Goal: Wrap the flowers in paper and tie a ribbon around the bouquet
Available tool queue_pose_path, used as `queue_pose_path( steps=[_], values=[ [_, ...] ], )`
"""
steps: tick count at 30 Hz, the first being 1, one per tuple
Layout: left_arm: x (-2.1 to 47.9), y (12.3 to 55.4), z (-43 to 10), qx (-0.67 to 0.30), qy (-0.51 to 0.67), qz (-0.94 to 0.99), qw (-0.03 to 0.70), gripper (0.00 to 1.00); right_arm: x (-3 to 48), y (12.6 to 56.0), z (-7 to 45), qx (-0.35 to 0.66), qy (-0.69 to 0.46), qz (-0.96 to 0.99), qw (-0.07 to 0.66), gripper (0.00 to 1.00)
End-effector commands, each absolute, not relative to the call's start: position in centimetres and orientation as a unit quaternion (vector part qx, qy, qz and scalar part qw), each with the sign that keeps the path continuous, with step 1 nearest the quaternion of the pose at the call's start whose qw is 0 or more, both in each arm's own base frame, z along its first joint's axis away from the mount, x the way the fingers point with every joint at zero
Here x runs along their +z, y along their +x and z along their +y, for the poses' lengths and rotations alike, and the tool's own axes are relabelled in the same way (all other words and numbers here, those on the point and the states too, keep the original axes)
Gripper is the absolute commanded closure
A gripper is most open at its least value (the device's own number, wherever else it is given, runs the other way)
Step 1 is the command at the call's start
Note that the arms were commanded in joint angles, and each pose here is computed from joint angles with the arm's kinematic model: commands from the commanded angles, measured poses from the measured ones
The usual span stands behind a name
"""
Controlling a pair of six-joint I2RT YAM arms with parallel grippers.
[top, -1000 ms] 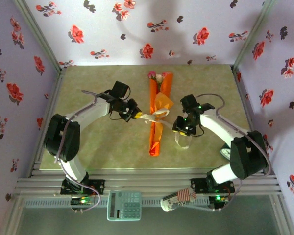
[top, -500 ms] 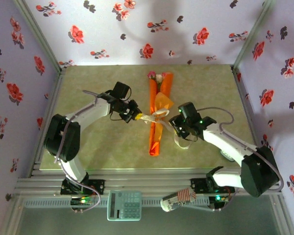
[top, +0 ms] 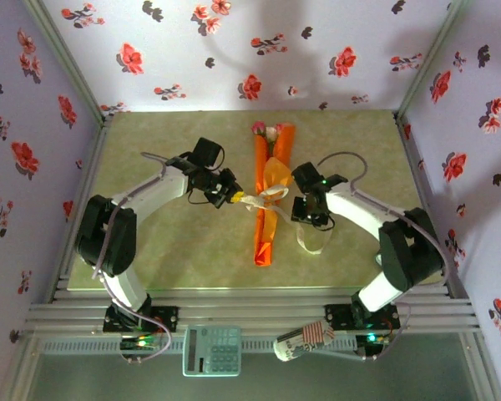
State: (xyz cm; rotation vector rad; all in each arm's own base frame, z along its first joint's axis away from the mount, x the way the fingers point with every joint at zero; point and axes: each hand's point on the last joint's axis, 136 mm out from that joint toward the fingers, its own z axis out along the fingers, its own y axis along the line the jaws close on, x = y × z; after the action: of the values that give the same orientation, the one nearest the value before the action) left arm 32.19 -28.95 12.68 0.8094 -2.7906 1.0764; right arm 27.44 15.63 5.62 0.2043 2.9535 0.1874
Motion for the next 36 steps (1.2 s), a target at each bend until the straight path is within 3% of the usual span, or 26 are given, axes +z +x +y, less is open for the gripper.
queue_pose_path(
  steps=[1, 17, 20, 25, 36],
  values=[
    [12.9, 31.9, -29.3, 0.344, 0.247, -0.905, 0.026, 1.00, 4.2, 26.1, 14.3, 0.011, -0.035, 0.998, 0.046, 0.57],
    [12.7, 31.9, -29.4, 0.343, 0.250, -0.905, 0.027, 1.00, 0.9, 28.6, 17.8, 0.062, -0.026, 0.997, 0.046, 0.59],
    [12.7, 31.8, -29.5, 0.343, 0.250, -0.905, 0.028, 1.00, 0.9, 28.8, 18.4, 0.069, -0.024, 0.996, 0.046, 0.65],
    [12.7, 31.8, -29.6, 0.344, 0.250, -0.905, 0.028, 1.00, 2.3, 29.4, 19.1, 0.079, -0.018, 0.994, 0.078, 0.99],
    [12.3, 31.8, -29.6, 0.343, 0.252, -0.904, 0.030, 1.00, 12.5, 29.8, 23.7, 0.249, -0.010, 0.947, 0.201, 1.00]
  ],
)
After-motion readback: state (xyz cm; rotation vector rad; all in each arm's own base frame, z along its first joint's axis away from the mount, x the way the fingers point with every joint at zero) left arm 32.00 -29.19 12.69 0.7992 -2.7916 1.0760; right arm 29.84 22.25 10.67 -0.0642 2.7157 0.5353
